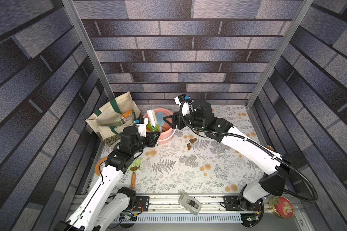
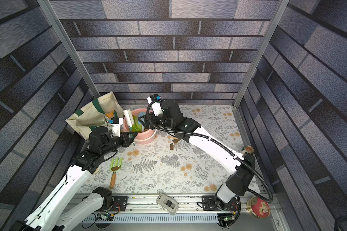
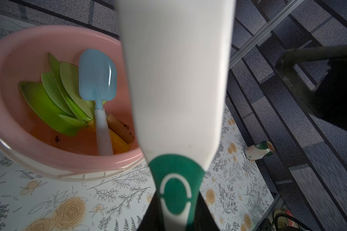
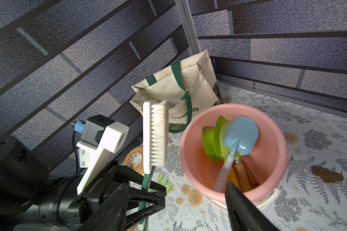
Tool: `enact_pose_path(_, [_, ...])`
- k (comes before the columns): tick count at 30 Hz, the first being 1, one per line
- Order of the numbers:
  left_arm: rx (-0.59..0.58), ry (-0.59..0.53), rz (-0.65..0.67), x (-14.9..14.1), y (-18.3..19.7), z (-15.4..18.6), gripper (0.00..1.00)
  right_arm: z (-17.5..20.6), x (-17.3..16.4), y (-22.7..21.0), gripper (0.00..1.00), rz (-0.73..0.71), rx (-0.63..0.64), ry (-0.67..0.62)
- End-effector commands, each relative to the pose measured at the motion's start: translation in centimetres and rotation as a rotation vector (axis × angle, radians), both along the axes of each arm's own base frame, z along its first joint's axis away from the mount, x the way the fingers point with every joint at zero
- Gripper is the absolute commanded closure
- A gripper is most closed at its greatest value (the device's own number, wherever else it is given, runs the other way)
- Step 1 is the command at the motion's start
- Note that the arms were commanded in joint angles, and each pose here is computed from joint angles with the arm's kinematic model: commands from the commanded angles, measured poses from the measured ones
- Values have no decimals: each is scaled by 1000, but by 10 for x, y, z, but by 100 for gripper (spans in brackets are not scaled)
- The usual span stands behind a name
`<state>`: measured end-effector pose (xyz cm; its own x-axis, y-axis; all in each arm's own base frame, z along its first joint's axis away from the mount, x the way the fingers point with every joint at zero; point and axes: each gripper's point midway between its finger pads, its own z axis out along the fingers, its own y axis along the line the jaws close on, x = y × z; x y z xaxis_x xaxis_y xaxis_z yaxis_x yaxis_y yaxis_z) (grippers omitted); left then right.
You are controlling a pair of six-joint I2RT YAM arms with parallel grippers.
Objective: Brush the soil off the hand trowel and place it into the bucket
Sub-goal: Adjust the brush.
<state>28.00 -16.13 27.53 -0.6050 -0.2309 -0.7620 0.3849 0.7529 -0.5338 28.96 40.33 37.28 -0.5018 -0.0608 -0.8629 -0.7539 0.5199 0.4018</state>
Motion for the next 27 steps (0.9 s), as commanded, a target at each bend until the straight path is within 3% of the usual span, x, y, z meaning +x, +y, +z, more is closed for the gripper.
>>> enact_pose_path(1, [22, -110, -39, 8, -10, 27, 97, 8, -14, 2, 23, 59, 37, 13])
enact_pose_path(13, [69, -146, -70, 20, -32, 33, 96, -20, -3, 4, 25, 4, -5, 94])
enact_pose_path(27, [82, -227, -32, 33, -45, 42, 96, -48, 13, 7, 45, -120, 13, 262])
